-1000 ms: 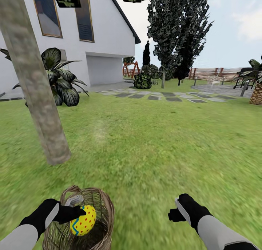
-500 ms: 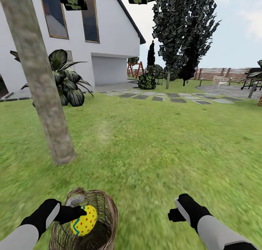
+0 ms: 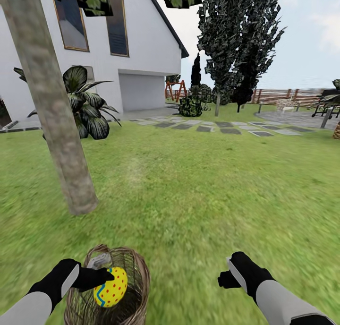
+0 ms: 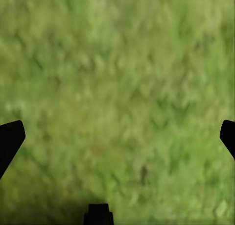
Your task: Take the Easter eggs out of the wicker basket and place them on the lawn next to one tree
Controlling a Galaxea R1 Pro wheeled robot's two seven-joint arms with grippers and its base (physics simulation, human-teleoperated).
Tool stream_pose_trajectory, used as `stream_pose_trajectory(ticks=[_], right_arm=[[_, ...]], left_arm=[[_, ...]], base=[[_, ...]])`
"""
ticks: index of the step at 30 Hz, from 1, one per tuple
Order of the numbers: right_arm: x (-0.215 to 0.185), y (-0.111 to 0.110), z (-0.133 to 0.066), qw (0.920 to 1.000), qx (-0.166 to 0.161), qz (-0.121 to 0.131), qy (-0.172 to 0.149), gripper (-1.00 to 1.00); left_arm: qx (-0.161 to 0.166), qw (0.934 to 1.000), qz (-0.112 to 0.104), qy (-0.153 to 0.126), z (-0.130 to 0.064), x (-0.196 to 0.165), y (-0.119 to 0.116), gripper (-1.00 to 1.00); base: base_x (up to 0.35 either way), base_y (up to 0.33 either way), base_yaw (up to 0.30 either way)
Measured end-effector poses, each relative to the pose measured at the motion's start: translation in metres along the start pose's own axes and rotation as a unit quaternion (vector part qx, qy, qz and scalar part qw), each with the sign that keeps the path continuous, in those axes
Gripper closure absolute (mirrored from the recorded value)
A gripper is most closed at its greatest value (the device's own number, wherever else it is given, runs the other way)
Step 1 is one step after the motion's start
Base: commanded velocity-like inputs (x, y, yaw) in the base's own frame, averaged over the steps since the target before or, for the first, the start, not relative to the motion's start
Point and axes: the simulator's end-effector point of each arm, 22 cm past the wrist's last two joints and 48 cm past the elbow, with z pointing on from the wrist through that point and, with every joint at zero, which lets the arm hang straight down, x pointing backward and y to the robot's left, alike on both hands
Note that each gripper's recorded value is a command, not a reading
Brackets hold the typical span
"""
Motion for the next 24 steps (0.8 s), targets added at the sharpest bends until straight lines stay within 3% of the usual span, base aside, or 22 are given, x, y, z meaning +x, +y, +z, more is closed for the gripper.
stream_pose_trajectory(ticks=[24], right_arm=[[-0.019,-0.005,-0.045,1.0,0.0,0.0,0.0,-1.0]], left_arm=[[0.005,1.0,0.002,0.002,-0.037,-0.018,-0.026,1.0]], base=[[-0.01,-0.007,0.0]])
